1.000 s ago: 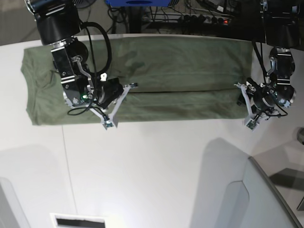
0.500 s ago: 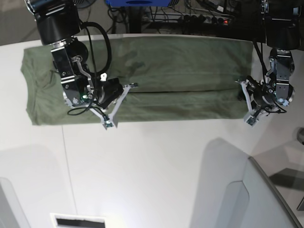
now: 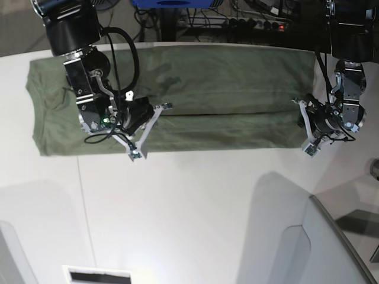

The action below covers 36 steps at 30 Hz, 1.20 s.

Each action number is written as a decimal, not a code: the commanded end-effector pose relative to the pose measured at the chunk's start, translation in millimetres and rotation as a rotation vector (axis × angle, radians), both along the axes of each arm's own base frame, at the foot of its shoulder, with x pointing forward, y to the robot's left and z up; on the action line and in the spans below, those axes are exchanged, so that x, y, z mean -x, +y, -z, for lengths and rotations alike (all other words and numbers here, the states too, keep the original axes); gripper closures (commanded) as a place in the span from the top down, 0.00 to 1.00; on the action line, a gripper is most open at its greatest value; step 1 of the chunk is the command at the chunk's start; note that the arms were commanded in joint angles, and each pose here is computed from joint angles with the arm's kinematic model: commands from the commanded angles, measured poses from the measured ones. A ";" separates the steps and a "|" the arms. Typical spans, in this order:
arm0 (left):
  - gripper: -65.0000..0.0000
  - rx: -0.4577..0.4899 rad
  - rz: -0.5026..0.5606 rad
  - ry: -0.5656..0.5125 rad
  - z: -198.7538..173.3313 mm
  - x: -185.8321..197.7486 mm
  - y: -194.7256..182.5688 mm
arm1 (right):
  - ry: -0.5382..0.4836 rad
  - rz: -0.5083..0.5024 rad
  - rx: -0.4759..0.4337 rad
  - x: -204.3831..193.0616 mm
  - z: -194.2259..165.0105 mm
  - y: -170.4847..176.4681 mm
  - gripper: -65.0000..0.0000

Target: Layout the t-shirt on the table in an organized manner, then fold the t-shirt properly

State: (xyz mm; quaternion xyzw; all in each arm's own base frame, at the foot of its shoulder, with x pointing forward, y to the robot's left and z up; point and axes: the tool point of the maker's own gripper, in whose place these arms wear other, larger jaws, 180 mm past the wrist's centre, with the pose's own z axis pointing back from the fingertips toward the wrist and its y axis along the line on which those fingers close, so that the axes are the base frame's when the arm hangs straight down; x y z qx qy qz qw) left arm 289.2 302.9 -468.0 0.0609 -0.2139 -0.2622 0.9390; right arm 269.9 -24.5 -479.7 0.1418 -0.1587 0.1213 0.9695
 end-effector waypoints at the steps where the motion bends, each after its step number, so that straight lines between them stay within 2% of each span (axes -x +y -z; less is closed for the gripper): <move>1: 0.19 -0.014 -0.002 -0.046 -15.0 -13.5 8.5 | -0.041 0.004 -0.020 -13.3 -10.3 3.2 0.02; 5: 0.17 -0.014 0.000 -0.045 -14.8 -13.4 8.1 | -0.042 0.004 -0.018 -13.3 -10.3 3.0 0.02; 6: 0.15 -0.014 0.000 -0.045 -14.8 -13.4 8.1 | -0.042 0.004 -0.018 -13.3 -10.3 3.0 0.02; 8: 0.02 -0.014 -0.001 -0.047 -15.4 -13.8 8.3 | -0.042 0.004 -0.018 -13.3 -10.3 3.0 0.02; 9: 0.00 -0.014 -0.002 -0.048 -15.6 -13.9 8.7 | -0.042 0.004 -0.018 -13.3 -10.3 3.0 0.02; 18: 0.00 -0.023 0.030 -0.094 -29.6 -22.1 1.1 | -0.040 0.004 -0.018 -13.0 -9.8 2.9 0.03; 23: 0.00 -0.056 0.049 -0.083 -36.5 -17.5 -2.6 | -0.040 0.004 -0.018 -13.0 -9.8 2.9 0.03; 36: 0.00 -0.065 0.134 -0.043 -28.7 33.3 -25.8 | -0.042 0.004 -0.018 -13.7 -10.3 2.9 0.03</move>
